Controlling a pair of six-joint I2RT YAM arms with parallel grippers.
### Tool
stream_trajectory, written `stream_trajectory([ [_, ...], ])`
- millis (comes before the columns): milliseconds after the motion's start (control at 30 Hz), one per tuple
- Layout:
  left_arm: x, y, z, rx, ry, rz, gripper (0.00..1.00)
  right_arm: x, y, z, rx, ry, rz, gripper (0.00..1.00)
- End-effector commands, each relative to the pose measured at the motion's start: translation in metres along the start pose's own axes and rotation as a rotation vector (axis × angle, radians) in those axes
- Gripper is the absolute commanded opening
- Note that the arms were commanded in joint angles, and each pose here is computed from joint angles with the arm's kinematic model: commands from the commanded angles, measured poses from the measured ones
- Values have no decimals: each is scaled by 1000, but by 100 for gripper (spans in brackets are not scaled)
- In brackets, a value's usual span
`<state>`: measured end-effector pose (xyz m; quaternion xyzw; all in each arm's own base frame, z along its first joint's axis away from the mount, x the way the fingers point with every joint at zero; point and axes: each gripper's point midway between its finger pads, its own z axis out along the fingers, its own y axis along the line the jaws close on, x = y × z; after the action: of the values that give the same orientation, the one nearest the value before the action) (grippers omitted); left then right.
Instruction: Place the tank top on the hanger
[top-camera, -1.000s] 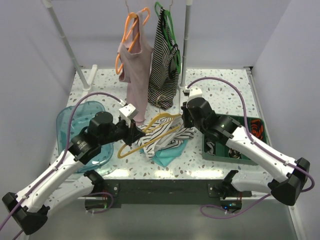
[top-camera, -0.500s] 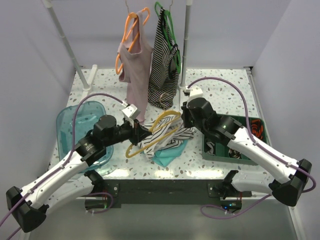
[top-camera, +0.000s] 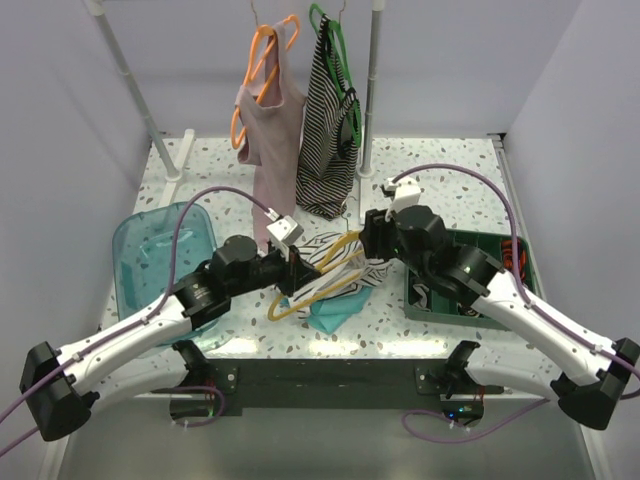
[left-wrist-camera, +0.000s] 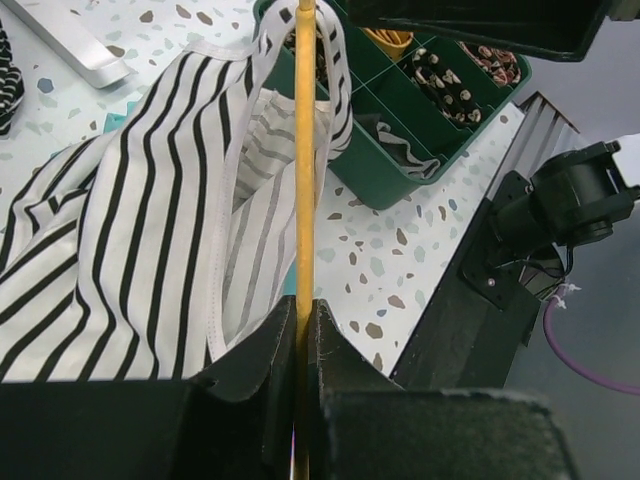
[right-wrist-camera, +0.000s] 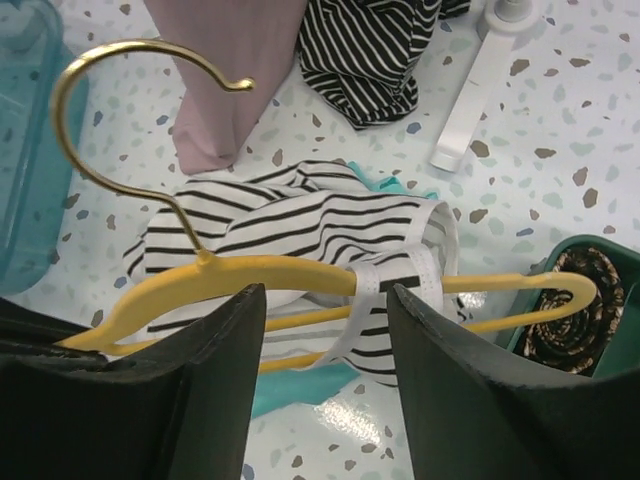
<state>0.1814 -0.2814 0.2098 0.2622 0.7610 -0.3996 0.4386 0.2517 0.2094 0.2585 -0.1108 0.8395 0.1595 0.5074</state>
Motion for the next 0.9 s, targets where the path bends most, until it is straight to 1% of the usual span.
stream_trajectory([
  [0, -26, -8, 6, 8, -104, 11, 0, -30, 16, -17, -126, -148, -7, 57],
  [33, -26, -9, 6, 10, -103, 13, 0, -34, 25, -19, -176, -166, -17, 58],
  [67, -27, -8, 5, 5, -104, 14, 0, -30, 26, -16, -190, -164, -62, 59],
  [167, -28, -9, 1, 0, -100, 21, 0, -20, 35, -17, -263, -156, -118, 60],
  [233, -34, -12, -4, 12, -115, 46, 0, -23, 40, -26, -313, -191, -131, 61],
  [267, -24, -10, -7, 0, -72, 44, 0, -17, 42, -28, -339, -183, -149, 61],
  [367, -19, -13, -10, 24, -50, 69, 0, -14, 51, -36, -409, -191, -181, 63],
  [433, -15, -14, -11, 34, -40, 68, 0, -17, 50, -35, -398, -205, -168, 67],
  [533, -11, -14, -9, 39, -34, 59, 0, -23, 54, -32, -403, -218, -140, 68],
  [600, -10, -14, -8, 43, -32, 55, 0, -28, 59, -26, -402, -213, -119, 68],
  [667, -10, -15, -5, 50, -34, 50, 0, -29, 59, -12, -365, -187, -84, 68],
  [800, -14, -17, -3, 62, -49, 46, 0, -33, 56, 4, -300, -189, -48, 67],
  [867, -15, -17, -1, 62, -48, 46, 0, -39, 55, 7, -282, -211, -21, 64],
])
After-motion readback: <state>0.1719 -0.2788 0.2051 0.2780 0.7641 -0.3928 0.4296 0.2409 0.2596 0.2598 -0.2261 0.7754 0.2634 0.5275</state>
